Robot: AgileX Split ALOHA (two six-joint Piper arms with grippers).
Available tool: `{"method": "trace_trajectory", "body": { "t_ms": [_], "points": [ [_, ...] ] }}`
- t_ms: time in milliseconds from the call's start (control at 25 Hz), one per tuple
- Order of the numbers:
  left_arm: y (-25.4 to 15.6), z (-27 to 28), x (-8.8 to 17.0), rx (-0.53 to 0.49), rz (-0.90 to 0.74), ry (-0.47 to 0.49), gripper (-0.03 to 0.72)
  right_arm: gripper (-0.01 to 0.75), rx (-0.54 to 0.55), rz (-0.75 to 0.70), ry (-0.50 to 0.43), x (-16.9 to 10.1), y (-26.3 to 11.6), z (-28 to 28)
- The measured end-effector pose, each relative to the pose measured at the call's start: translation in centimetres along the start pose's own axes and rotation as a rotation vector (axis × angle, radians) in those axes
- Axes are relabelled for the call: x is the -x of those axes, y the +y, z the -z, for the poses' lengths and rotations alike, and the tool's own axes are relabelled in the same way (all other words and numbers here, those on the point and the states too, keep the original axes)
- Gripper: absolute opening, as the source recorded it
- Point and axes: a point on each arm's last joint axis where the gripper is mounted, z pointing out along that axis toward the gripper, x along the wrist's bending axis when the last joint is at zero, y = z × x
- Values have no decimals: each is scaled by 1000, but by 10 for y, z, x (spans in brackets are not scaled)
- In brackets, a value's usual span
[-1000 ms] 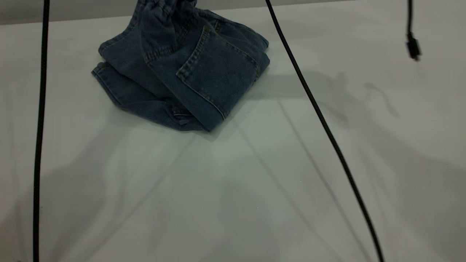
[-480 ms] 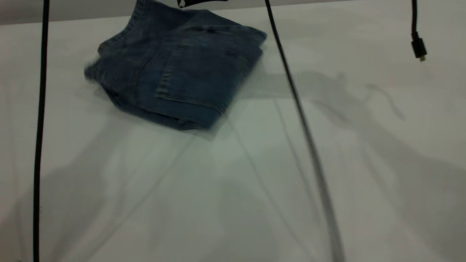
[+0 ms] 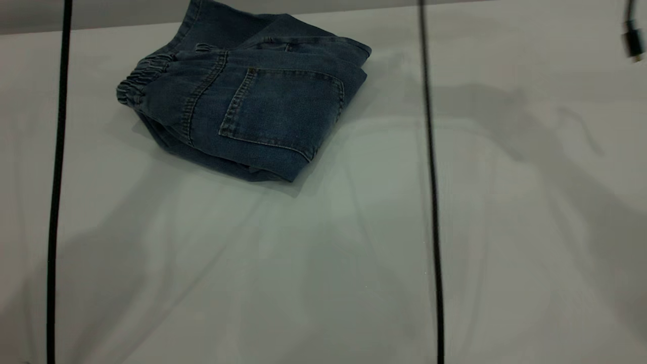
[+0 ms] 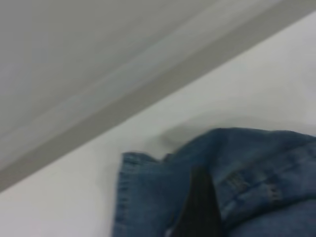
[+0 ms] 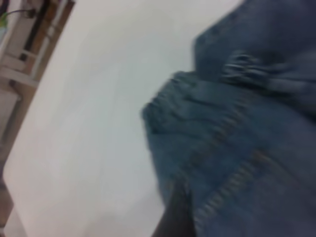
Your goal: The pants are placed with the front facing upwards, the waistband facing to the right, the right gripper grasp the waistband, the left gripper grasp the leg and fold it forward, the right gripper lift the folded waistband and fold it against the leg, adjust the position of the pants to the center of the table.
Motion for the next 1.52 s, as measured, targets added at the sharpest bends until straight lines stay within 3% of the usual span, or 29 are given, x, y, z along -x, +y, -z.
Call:
{"method": "trace_trajectory", "body": {
  "t_ms": [320, 800, 1120, 1520],
  "points": [
    [-23, -32, 6, -136, 28, -23, 510, 583, 47, -56, -198, 36, 20, 85],
    [-71, -78, 25, -362, 123, -128, 510, 583, 2, -89, -499, 29, 22, 160],
    [-114, -106, 34, -536, 102, -143, 510, 583, 15, -89, -494, 22, 24, 165],
    [-136, -138, 36, -613, 55, -130, 510, 583, -1, -96, -484, 21, 22, 164]
  ]
}}
